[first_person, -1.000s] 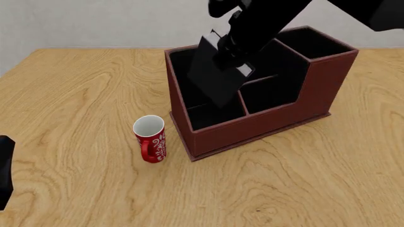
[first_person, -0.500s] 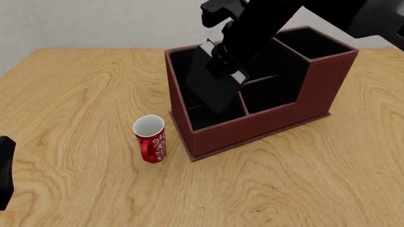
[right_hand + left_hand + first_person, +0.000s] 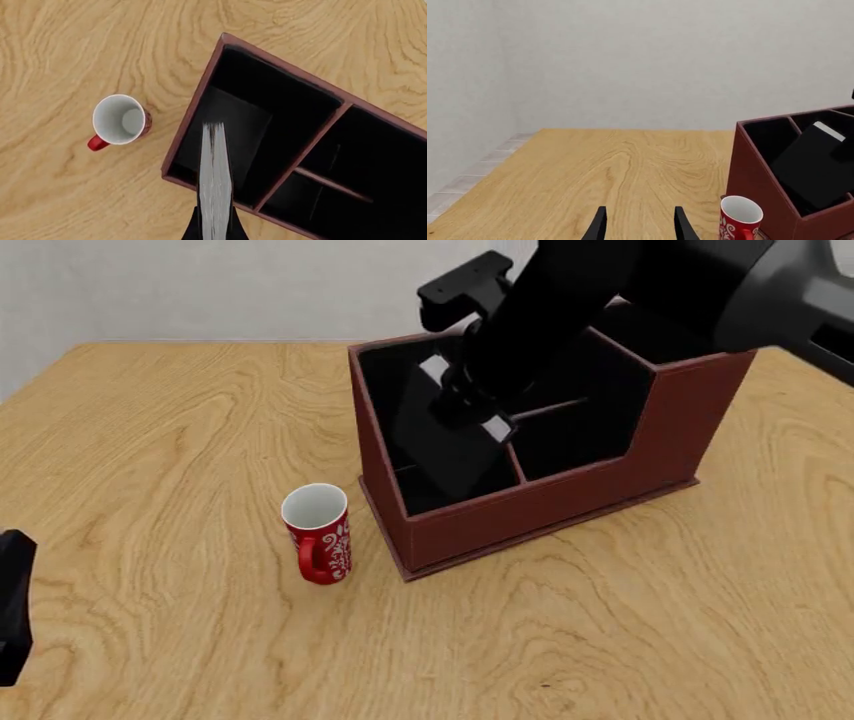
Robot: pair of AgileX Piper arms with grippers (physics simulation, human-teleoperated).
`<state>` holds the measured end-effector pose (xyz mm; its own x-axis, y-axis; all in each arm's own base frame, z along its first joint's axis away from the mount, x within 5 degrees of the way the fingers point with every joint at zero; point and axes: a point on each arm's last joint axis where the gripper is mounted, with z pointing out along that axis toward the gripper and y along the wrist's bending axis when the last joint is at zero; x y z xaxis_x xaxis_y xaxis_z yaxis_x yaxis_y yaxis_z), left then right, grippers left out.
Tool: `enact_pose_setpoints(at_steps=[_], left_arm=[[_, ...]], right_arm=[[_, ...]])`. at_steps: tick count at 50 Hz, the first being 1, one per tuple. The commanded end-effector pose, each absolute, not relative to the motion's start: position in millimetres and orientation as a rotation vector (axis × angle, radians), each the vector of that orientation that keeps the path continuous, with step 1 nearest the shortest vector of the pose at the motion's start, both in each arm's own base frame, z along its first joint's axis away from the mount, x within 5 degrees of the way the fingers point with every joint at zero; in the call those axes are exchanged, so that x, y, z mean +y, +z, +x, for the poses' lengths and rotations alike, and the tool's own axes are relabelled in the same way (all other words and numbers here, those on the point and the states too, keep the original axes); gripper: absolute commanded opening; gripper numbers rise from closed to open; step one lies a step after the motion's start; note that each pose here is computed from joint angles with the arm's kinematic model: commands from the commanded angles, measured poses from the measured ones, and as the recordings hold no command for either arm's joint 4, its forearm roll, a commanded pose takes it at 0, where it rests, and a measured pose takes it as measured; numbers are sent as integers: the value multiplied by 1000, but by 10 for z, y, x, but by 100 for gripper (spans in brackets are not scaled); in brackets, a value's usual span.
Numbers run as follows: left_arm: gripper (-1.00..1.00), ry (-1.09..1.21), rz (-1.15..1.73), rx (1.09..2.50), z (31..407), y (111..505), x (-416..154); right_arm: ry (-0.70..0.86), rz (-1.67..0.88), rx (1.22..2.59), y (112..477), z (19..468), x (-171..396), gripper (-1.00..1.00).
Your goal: Pick up the book and place it in the left compartment of the caddy.
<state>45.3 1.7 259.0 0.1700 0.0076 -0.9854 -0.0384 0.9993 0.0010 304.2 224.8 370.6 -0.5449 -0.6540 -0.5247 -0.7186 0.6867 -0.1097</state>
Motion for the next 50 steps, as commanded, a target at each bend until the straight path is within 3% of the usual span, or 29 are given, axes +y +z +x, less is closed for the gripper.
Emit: enact_pose_setpoints(at_steps=[1,24,25,50], left_arm=[[100,34,-22,1402,455,2582,16],[100,34,-19,1405,454,2584,16],[100,34,-19,1405,453,2587,15],[100,34,-19,1403,456,2580,16]], right_arm=[[178,-1025,2373,3611,3020,2282,-100],[173,-1014,2376,3567,3071,2261,-100],[175,-1019,2376,3568,3050,2269,100],[161,-1030,2369,3613,3075,2226,100]])
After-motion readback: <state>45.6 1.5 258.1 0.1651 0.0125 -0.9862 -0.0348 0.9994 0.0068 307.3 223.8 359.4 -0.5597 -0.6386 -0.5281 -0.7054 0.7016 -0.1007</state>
